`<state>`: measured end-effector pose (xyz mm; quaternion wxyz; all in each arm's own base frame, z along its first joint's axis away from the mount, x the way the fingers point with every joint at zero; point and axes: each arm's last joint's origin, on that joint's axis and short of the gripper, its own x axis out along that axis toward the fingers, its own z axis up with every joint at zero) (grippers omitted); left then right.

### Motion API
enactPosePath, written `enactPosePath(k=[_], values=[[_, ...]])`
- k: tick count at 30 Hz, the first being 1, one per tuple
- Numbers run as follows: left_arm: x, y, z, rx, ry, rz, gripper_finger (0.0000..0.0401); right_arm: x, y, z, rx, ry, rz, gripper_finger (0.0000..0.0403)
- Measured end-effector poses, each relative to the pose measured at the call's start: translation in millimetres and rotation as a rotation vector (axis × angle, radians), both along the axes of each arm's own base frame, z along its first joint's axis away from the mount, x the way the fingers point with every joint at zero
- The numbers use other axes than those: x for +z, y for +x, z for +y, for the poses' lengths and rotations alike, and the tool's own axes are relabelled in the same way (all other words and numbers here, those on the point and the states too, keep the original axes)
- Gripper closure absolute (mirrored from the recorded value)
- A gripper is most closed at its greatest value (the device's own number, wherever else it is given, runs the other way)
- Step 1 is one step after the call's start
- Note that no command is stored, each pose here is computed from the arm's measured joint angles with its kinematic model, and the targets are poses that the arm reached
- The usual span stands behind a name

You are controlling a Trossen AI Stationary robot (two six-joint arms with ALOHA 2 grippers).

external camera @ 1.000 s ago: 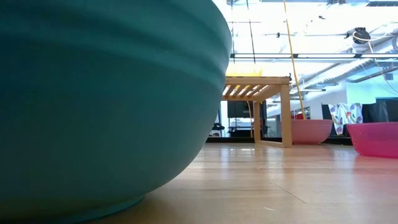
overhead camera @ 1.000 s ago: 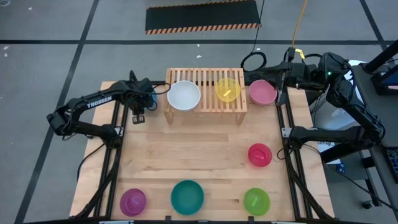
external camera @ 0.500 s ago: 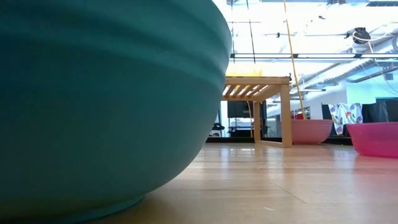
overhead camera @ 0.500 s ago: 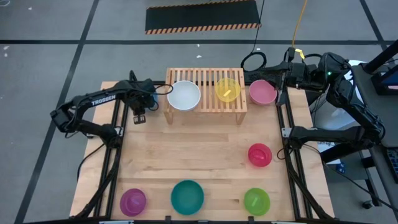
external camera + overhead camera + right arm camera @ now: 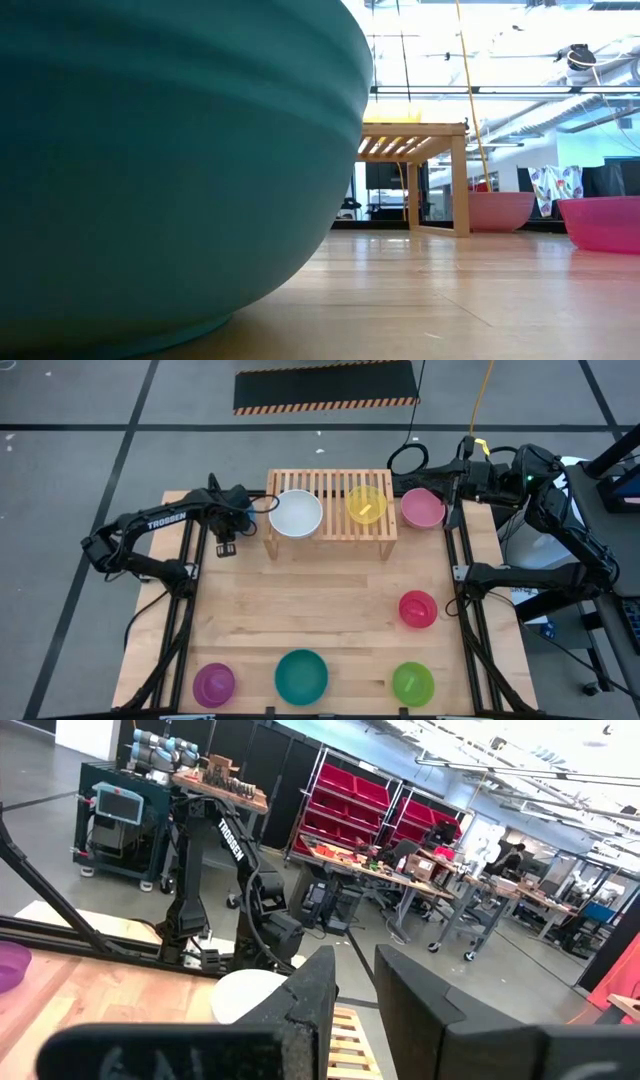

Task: Place and stack bowls onto a shelf
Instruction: Stack the blue bowl on top of the white bowl on the shelf

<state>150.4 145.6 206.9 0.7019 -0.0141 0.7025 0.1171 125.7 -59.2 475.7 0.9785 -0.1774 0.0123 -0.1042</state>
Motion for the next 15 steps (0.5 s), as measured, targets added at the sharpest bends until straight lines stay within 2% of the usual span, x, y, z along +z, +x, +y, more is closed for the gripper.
enactPosePath(k=[8, 15], values=[[8.5, -4.7, -2.1, -0.017, 0.079, 0.021, 0.0327, 0.0, 0.0, 0.0, 0.0, 0.0, 0.0, 0.0335], [6.6, -4.1, -1.3, -0.02, 0.068, 0.028, 0.0327, 0.0, 0.1, 0.0, 0.0, 0.0, 0.0, 0.0335]])
